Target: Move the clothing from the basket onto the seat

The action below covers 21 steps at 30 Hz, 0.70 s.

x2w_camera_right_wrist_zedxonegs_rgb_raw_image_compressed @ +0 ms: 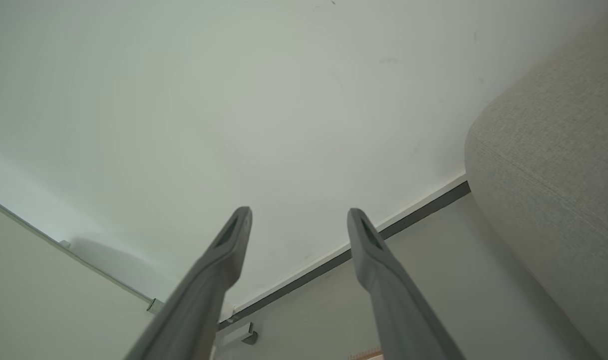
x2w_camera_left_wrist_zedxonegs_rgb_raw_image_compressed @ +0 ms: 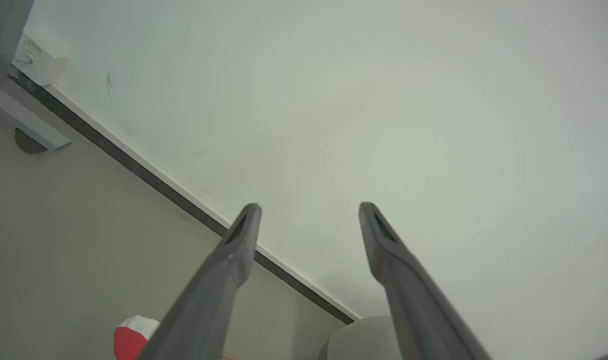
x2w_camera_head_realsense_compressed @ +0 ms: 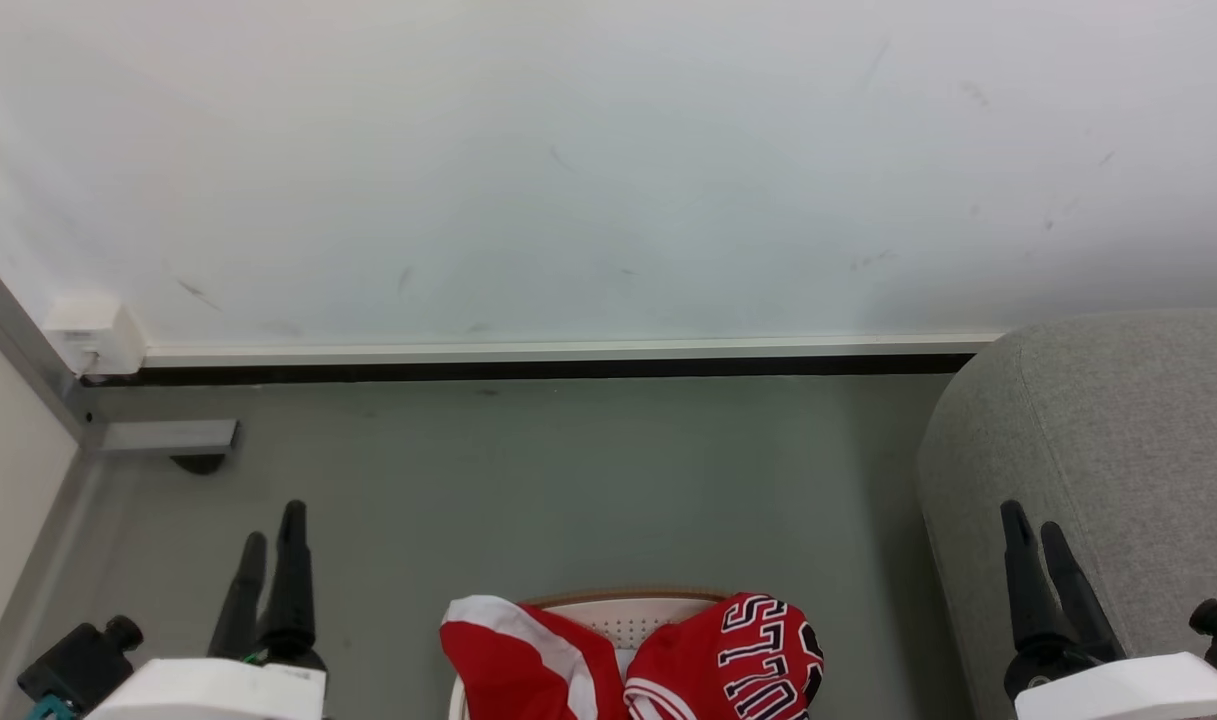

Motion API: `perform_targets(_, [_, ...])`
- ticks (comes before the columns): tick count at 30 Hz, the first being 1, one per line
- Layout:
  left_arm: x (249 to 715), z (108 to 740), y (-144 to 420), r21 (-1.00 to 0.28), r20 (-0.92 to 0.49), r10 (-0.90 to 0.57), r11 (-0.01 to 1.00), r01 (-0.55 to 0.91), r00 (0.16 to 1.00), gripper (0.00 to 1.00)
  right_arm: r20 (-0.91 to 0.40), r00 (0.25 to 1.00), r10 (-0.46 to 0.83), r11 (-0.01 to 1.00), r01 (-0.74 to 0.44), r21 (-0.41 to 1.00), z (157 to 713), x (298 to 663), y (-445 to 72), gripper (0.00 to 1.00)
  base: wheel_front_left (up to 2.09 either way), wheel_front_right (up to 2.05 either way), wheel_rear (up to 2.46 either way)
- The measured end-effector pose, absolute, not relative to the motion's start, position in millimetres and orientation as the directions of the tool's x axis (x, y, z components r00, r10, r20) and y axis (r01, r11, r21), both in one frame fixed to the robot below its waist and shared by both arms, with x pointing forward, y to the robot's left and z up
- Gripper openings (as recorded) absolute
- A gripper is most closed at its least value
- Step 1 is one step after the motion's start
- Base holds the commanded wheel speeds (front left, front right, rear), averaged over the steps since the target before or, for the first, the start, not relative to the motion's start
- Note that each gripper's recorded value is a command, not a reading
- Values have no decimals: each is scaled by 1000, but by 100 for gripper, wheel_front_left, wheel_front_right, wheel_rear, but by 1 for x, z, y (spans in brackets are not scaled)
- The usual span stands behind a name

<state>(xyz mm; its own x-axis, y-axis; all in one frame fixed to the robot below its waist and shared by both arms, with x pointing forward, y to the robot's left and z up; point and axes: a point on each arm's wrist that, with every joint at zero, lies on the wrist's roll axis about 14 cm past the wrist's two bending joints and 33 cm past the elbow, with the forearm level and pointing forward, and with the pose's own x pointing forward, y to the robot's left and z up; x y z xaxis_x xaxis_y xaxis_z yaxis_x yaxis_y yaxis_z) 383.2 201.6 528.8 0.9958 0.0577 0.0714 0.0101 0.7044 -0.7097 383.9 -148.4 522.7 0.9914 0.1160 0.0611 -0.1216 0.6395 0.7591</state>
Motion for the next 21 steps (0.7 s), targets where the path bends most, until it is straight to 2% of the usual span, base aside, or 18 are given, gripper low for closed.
perform_targets(10, [381,526,196,-554,64,34,832,7,997,100,63,988,143,763,-151,629,520,382,-141,100,0,0,0])
perform_targets(21, [380,530,191,-429,85,19,903,19,996,100,78,984,162,832,-179,525,522,380,-134,100,0,0,0])
